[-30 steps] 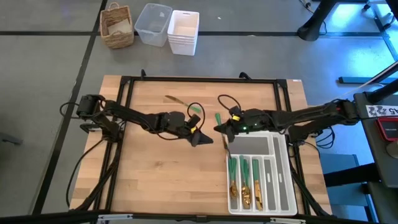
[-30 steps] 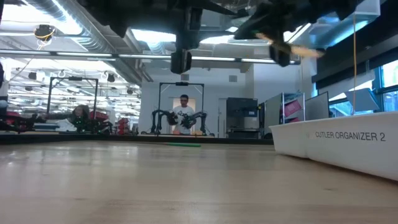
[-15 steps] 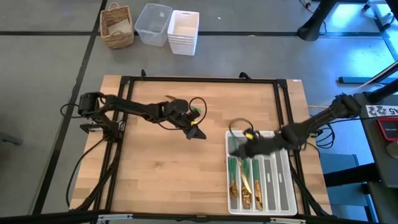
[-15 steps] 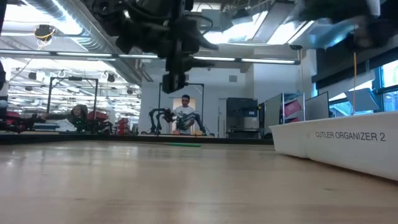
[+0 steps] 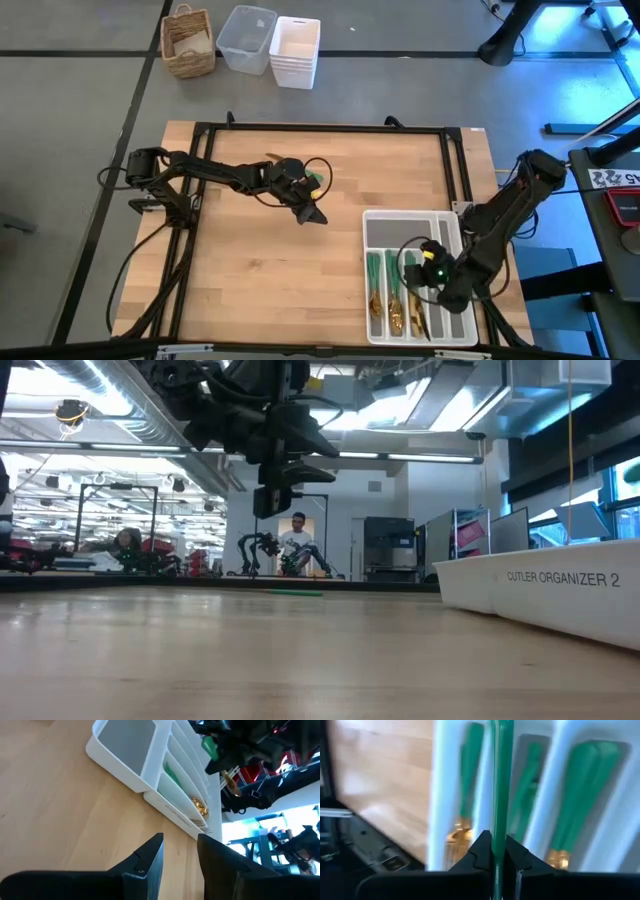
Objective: Sort silverware
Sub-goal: Put the green table knife into the white silverware tray
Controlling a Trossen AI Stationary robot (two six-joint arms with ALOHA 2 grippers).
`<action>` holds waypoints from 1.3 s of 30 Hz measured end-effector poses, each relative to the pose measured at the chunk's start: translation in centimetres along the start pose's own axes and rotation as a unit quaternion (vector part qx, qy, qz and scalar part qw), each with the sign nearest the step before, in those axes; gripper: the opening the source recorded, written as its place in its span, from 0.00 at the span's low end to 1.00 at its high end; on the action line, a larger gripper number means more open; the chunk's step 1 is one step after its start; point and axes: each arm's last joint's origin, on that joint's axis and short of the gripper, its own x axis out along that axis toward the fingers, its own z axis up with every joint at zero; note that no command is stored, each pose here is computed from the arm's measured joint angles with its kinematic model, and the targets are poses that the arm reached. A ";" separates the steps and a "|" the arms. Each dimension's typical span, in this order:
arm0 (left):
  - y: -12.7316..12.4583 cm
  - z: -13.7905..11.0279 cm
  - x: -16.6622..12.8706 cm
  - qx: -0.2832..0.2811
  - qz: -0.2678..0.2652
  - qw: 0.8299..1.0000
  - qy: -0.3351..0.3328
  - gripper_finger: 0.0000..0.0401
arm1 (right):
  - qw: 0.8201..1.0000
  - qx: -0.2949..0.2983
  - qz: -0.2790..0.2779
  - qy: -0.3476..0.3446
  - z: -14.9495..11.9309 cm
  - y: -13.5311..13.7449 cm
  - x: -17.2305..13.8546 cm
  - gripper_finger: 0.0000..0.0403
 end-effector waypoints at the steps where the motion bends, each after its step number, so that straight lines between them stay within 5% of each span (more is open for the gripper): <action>1: 0.0 0.0 0.0 -0.001 0.000 1.000 0.000 0.28 | 1.000 0.000 -0.010 -0.004 -0.2 -0.3 0.2 0.03; 8: 0.0 0.0 0.0 -0.003 -0.001 1.000 -0.002 0.28 | 0.995 -0.037 -0.094 -0.029 -0.8 -1.9 2.1 0.03; 27: 0.5 0.5 -0.4 -0.036 0.006 0.999 -0.015 0.28 | 0.990 -0.053 -0.125 -0.037 -1.6 -2.5 4.7 0.14; 39: 1.5 1.4 -1.1 -0.050 0.016 0.998 -0.032 0.28 | 0.982 -0.028 -0.184 0.026 -1.2 -2.1 4.9 0.26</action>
